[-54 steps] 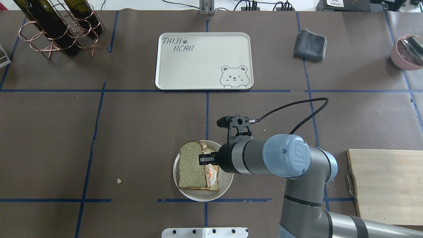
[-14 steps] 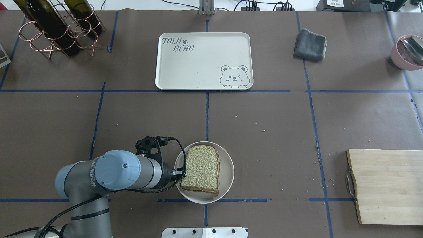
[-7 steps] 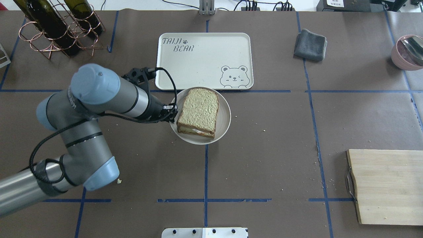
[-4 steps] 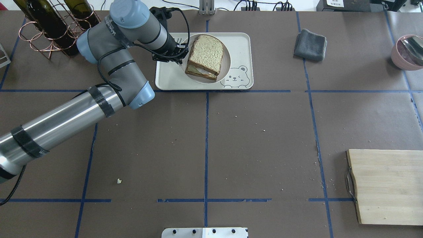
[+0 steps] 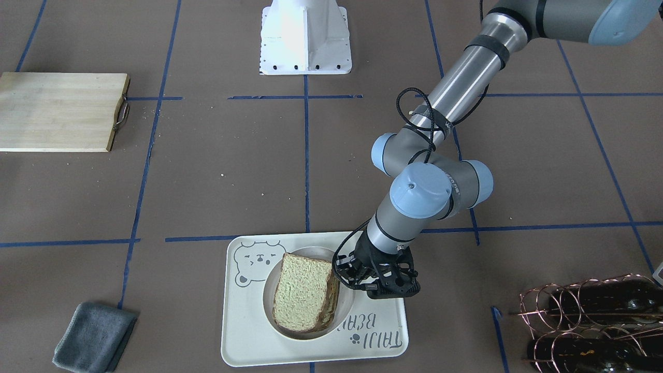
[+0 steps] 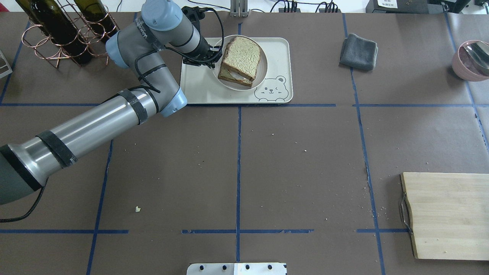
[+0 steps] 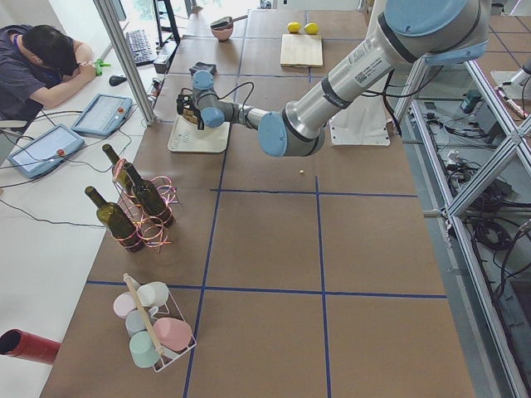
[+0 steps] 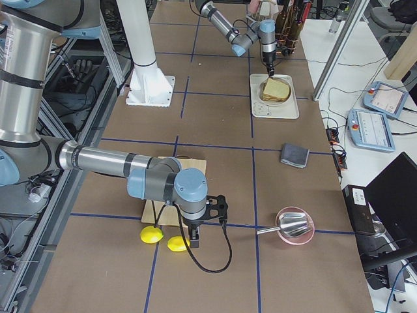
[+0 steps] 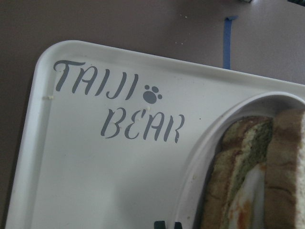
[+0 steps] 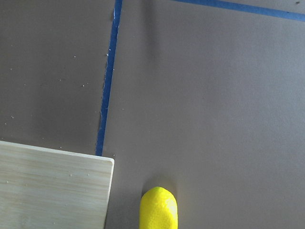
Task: Make sandwich and place on tray
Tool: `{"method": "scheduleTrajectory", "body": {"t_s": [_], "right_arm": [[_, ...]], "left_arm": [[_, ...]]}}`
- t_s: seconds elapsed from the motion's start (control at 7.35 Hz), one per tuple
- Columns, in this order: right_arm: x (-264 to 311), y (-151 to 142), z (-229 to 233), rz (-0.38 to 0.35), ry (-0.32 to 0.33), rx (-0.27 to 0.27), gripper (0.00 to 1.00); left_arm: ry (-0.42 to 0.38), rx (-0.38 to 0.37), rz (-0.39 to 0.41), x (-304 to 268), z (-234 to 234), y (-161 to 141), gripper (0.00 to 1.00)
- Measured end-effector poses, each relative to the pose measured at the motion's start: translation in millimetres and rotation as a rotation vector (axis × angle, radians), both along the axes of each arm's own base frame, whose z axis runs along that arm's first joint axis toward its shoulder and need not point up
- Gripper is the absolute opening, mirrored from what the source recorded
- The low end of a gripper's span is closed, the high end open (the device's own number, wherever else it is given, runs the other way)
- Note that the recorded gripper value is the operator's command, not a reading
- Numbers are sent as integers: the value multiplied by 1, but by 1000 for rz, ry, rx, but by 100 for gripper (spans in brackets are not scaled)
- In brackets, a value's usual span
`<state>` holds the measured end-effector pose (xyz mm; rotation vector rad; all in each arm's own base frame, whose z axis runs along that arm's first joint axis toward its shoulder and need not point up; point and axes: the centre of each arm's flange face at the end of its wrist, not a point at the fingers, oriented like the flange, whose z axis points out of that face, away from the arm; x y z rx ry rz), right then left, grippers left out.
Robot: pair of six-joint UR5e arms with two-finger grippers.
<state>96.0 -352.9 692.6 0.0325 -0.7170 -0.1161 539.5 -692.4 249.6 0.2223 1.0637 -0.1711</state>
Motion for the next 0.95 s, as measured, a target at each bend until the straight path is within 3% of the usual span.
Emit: {"method": "scheduleTrajectory", "body": {"t_s": [0.14,0.41,0.68,0.95], "right_arm": [[0,1,3,1,0,-6,100],[0,3,12,1,-4,-25,100],[0,7,17,2,-5,-37,100],[1,10,21,10,-5,-48,100]], "left_arm": [[-8,25,10,0,1,-1,100],[-25,82,17,-15,0,-11,100],[-69,157,7,-76,13,-28,100],[-148,195,42,-150,14,-10,100]]}}
